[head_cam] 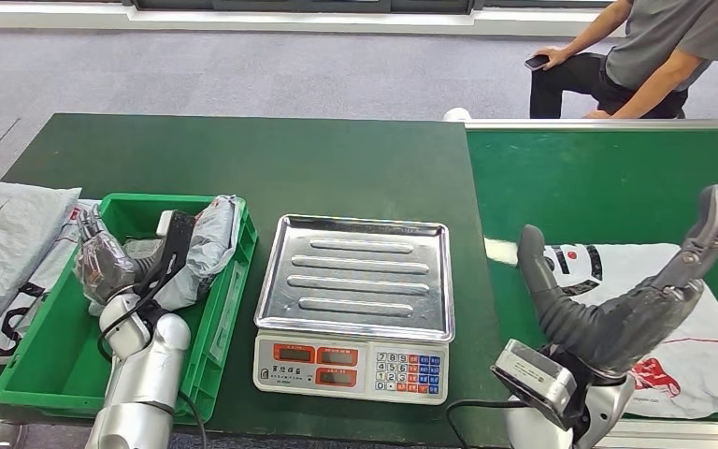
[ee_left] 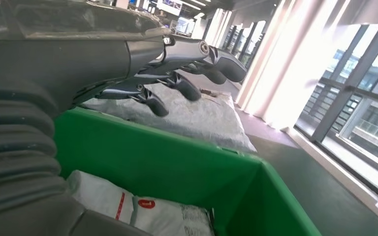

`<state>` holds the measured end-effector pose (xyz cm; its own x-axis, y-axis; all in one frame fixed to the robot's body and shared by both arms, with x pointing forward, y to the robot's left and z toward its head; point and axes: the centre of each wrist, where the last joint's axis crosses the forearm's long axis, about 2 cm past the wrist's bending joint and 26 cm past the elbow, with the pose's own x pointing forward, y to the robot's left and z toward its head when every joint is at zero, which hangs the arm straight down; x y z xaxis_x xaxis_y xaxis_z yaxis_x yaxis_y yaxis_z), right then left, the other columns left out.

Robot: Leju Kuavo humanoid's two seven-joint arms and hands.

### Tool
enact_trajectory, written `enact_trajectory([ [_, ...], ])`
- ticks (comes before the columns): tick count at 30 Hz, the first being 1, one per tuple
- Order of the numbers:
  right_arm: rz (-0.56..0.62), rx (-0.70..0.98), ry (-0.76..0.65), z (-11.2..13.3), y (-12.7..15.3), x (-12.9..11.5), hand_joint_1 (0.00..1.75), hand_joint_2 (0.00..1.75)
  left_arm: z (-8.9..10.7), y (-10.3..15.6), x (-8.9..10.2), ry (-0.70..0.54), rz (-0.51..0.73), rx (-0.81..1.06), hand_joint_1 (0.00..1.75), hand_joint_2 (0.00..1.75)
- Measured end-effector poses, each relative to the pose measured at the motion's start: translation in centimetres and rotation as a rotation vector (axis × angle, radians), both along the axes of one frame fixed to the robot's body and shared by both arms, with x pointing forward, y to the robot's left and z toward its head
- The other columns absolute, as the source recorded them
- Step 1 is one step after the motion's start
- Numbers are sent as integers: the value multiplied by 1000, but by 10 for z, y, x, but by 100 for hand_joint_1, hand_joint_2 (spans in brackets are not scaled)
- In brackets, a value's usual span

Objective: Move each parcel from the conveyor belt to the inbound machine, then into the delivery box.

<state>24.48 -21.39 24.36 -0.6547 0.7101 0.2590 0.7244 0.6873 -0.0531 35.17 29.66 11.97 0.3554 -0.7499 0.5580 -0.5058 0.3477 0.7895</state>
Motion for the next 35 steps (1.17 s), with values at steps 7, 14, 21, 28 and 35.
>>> enact_trajectory([
  [7, 3, 4, 4, -1, 0, 0, 0, 175, 5, 2, -11, -72, 31, -15, 0, 0],
  [14, 4, 4, 7, -2, 1, 1, 0, 175, 8, 1, -14, -93, 39, -16, 0, 0],
  [21, 5, 5, 9, -2, 1, 1, 0, 175, 10, 1, -16, -103, 40, -15, 0, 0],
  [28, -5, 6, 24, -2, 0, 1, 0, 175, 13, 1, -20, -178, 35, -34, 0, 44],
  [35, -114, -13, 150, -14, -13, 8, 0, 175, 37, 0, -39, -594, -129, -114, 0, 175],
])
